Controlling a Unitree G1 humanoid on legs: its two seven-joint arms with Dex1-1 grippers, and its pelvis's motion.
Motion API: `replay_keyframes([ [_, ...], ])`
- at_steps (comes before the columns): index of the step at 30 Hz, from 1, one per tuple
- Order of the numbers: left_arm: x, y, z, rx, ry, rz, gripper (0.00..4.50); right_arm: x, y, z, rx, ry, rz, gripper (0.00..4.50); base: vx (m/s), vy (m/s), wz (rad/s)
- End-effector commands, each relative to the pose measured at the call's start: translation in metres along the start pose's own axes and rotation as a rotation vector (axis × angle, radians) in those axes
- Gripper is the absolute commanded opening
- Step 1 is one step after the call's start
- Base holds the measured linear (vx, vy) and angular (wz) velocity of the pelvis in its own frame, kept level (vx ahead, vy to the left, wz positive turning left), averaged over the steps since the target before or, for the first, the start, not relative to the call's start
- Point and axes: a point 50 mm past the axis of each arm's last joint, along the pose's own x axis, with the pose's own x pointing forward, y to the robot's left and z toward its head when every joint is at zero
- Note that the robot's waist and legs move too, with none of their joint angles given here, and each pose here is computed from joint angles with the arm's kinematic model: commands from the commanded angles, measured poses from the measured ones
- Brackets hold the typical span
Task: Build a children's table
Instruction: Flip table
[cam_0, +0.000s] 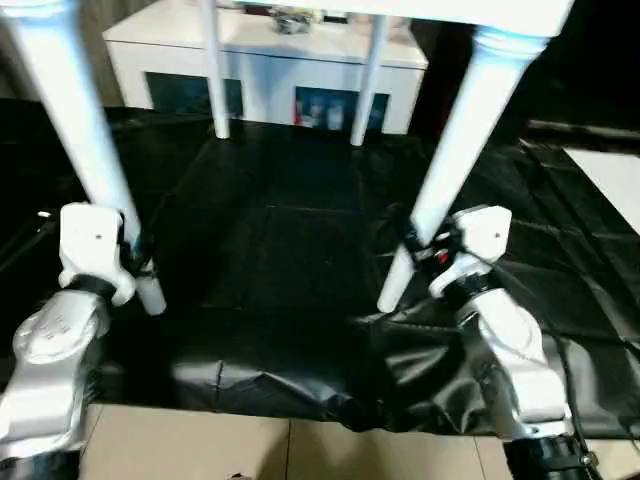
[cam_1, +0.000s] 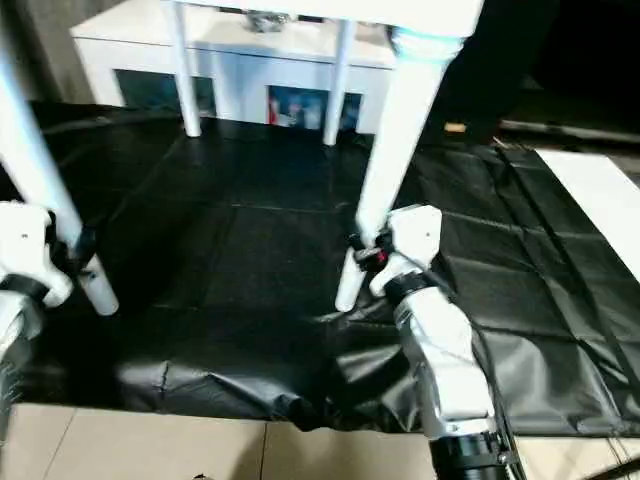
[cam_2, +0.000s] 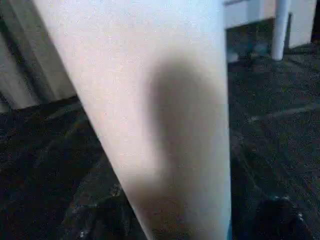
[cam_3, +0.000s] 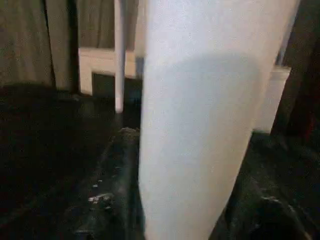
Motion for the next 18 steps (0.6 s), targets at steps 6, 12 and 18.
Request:
replay_keyframes([
  [6, -0.012, -0.003, 0.007, -0.065, -0.106, -0.029, 3.15, -0.007, -0.001, 0.004, 0.01, -0.042, -0.008, 2.99, 0.0, 0.0, 0.0],
  [12, -0.042, 0.009, 0.008, -0.281, -0.271, 0.059, 3.63, -0.024, 0.007, 0.007, 0.063, -0.069, 0.035, 3.47, 0.0, 0.0, 0.0],
  [18, -0.066, -0.003, -0.004, -0.367, -0.314, 0.07, 4.09, -0.041, 0.016, 0.011, 0.085, -0.072, 0.082, 3.95, 0.0, 0.0, 0.0],
])
